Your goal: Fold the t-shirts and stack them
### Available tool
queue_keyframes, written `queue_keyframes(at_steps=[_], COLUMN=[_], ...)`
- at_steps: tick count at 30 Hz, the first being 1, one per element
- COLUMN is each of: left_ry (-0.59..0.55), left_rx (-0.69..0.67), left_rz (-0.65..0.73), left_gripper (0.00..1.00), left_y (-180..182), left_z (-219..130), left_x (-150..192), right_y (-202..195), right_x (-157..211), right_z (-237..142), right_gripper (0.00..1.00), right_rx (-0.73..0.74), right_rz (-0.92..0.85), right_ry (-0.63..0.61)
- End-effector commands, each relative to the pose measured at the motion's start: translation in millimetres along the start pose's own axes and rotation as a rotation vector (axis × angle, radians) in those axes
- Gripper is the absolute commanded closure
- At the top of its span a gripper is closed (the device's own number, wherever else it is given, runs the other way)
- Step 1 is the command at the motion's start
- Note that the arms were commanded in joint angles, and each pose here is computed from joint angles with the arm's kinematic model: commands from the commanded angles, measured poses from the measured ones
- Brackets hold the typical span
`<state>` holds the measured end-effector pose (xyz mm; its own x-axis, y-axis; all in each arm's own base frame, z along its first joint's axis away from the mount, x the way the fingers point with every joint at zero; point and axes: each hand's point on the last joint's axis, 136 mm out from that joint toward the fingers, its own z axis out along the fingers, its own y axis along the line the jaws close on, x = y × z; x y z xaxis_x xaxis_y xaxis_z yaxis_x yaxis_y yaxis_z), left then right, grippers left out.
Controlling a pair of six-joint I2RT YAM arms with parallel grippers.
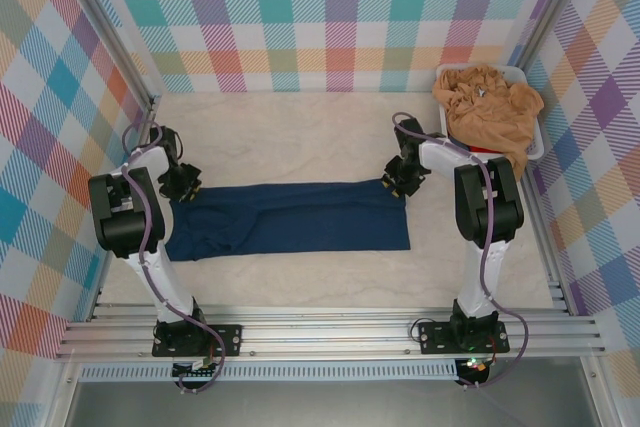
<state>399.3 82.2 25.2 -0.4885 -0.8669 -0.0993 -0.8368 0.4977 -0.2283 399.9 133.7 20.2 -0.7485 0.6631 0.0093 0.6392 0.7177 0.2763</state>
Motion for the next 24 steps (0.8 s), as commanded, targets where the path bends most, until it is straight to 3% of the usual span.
queue_keyframes(at_steps=[1,4,7,11,15,20,24], left_ry=[-0.067,-0.142,-0.211,-0.179,-0.053,-0.027,0.033], left_rx=[0.069,0.117,0.07,0.144,0.154,0.085,-0.085], left_rz=[0.015,0.018,-0.011,-0.091,-0.041,-0.062,-0.044], left_gripper=[0.7,0.54,0.52,0.54,0.58,0.65,0.54], left_y=[-15.8,-26.8,-7.8,10.3,12.0,39.2,76.4], left_z=[-22.6,-60.6,-87.5,-74.3,-48.3,-68.9,-79.4], left_x=[-19.3,-23.2,-26.7,-36.5,-29.2,8.4,80.8], right_y=[-21.2,-3.8,4.5,7.7,6.1,11.4,18.2], right_x=[2.7,-1.2,0.1,6.2,14.6,21.4,34.4], right_z=[-2.3,-20.3,-34.4,-38.7,-31.8,-44.9,-59.6], right_gripper=[0.7,0.67,0.67,0.67,0.66,0.64,0.62], right_rx=[0.093,0.046,0.03,0.013,-0.009,-0.035,-0.049], right_rz=[-0.06,-0.133,-0.183,-0.216,-0.23,-0.312,-0.408], right_ry=[-0.008,-0.047,-0.072,-0.076,-0.046,-0.07,-0.088])
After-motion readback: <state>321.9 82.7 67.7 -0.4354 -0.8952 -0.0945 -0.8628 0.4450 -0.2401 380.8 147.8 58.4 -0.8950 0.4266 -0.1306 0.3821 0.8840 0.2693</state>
